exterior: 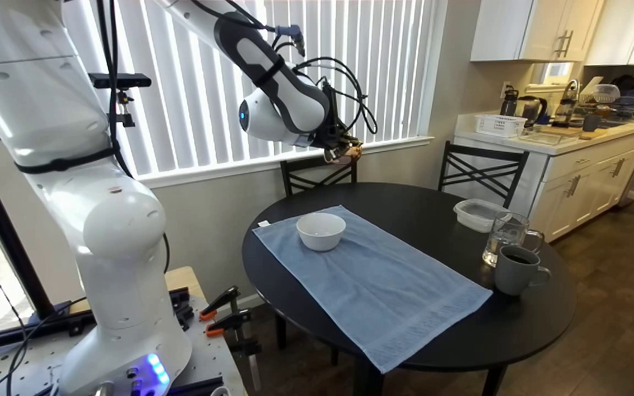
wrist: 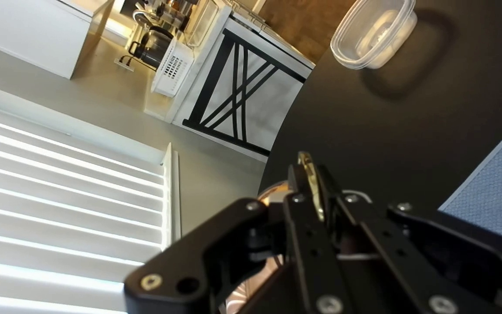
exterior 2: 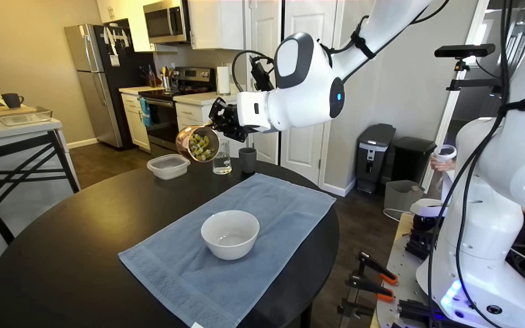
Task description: Transfer the contents of the cup into the white bowl
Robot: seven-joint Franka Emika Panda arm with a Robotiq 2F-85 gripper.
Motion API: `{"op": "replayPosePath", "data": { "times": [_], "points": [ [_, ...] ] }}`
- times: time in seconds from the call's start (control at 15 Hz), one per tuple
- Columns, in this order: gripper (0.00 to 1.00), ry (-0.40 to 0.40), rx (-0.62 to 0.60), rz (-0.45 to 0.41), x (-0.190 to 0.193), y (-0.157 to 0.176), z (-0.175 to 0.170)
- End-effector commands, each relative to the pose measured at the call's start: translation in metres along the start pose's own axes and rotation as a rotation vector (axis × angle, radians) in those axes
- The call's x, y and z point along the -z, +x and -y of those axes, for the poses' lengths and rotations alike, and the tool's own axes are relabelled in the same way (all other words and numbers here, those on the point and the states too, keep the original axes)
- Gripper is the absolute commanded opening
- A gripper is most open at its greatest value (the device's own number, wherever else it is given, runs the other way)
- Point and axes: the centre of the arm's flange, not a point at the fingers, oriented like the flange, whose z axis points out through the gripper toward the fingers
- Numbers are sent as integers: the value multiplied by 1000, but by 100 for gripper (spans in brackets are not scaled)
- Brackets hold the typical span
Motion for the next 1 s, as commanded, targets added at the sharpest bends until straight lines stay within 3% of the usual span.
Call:
{"op": "replayPosePath", "data": {
  "times": [0.0, 0.2, 0.93],
  "points": [
    [8, 0, 0, -1, 0, 0, 0],
    [2, -14, 27, -8, 3, 3, -1],
    [3, -75, 499, -51, 48, 37, 4]
  ]
}}
